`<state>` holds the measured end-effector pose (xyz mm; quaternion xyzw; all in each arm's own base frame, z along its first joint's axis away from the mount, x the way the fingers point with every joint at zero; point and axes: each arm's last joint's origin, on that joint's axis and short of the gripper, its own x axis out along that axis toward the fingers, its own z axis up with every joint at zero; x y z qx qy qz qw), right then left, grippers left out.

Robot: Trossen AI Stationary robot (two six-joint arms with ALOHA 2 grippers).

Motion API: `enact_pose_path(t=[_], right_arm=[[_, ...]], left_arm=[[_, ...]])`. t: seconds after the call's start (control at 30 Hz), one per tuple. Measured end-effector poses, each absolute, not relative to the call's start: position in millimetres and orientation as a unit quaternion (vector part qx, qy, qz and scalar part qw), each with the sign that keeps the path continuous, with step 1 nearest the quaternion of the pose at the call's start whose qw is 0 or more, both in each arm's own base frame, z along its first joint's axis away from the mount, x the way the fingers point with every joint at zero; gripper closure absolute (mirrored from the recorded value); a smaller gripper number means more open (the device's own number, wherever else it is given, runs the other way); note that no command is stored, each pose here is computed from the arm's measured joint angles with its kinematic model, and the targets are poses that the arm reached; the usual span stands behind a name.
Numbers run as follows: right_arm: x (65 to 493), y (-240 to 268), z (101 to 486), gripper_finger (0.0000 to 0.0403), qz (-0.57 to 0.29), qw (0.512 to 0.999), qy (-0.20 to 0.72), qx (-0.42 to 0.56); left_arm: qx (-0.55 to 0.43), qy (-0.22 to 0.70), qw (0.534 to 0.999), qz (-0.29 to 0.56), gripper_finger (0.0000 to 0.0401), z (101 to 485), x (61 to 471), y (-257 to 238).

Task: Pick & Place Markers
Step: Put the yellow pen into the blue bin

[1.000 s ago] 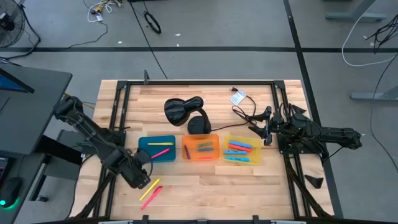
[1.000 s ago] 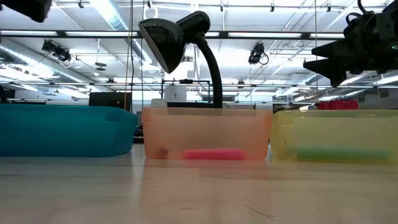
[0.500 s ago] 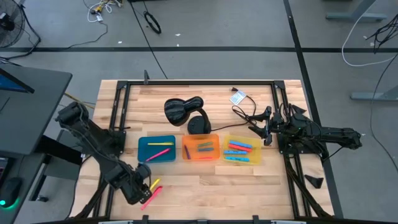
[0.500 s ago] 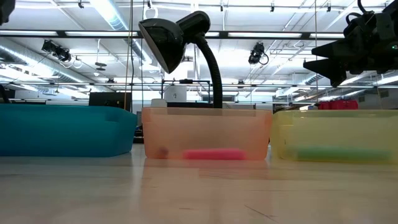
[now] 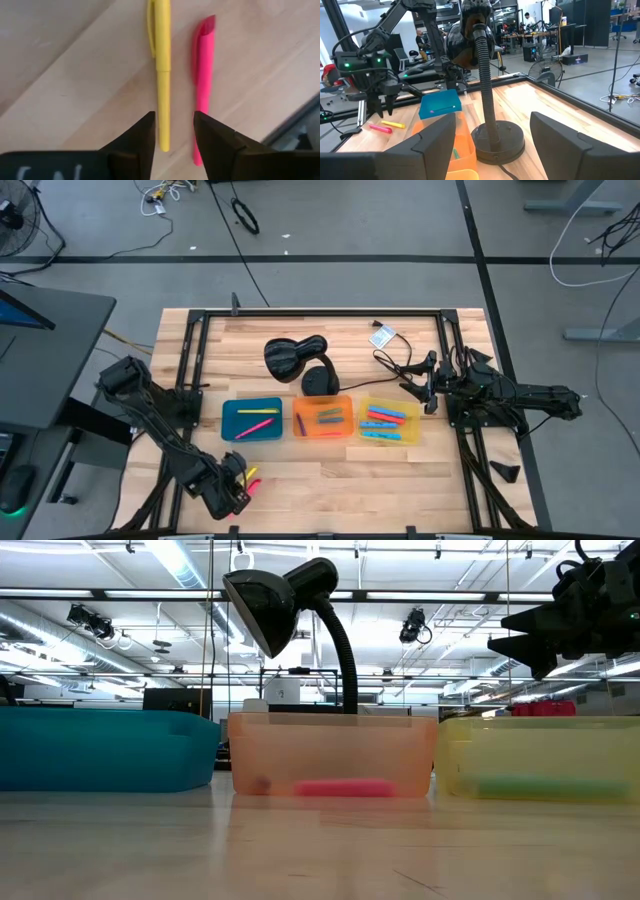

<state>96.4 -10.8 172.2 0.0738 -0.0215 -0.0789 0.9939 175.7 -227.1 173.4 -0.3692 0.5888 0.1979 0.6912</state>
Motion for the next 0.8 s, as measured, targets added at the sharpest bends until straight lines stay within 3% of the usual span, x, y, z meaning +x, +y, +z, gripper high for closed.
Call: enact_pose_path(t=[0.23, 0.8], right_arm=[[96.4, -10.8, 172.2, 0.0144, -0.079, 0.994, -0.022, 0.074], [96.4, -10.8, 172.2, 0.0144, -0.079, 0.994, -0.021, 0.074]], left_arm=[[-0.358, 0.597, 0.688, 0.208, 0.0291, 162.6, 176.6, -230.6], [-0.347, 0.602, 0.682, 0.225, 0.0293, 148.2, 179.0, -233.7]])
